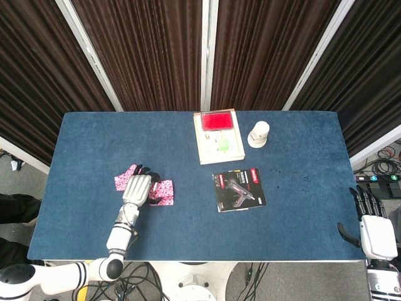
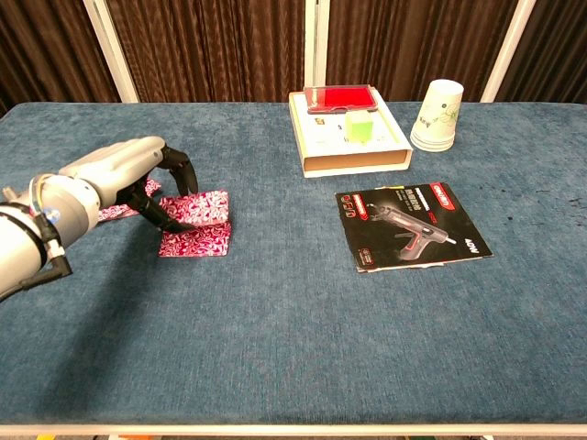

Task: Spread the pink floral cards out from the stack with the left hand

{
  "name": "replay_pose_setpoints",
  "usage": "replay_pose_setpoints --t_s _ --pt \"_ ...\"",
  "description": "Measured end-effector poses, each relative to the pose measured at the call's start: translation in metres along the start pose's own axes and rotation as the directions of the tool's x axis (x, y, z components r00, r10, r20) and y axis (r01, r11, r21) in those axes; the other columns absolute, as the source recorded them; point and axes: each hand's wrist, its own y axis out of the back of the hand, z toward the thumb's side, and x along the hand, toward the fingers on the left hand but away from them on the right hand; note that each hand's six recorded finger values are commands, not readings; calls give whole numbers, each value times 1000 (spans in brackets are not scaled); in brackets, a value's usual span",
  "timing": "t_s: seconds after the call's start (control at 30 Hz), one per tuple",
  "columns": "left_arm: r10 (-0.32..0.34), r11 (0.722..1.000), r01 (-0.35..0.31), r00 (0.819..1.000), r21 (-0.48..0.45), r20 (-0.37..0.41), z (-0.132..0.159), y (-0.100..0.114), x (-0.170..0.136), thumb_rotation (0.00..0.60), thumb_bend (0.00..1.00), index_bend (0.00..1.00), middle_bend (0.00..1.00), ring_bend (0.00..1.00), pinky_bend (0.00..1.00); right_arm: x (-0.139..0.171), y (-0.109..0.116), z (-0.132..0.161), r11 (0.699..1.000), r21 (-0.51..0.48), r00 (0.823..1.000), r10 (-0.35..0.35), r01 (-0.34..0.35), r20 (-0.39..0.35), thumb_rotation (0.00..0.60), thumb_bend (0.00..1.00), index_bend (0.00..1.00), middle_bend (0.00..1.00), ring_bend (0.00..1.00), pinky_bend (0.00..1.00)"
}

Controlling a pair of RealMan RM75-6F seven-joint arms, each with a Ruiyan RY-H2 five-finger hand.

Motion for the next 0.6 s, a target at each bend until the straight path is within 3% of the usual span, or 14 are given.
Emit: replay_pose_setpoints --t_s 0.33,0.6 --pt "28 999 -28 1000 28 6 13 16 27 600 229 431 468 168 70 1 3 -2 1000 -5 1000 -8 8 4 600 230 0 0 0 0" --pt "23 998 -22 1000 57 -11 19 11 50 600 231 434 470 168 69 1 3 -6 1000 -10 1000 -7 7 11 600 230 0 0 0 0"
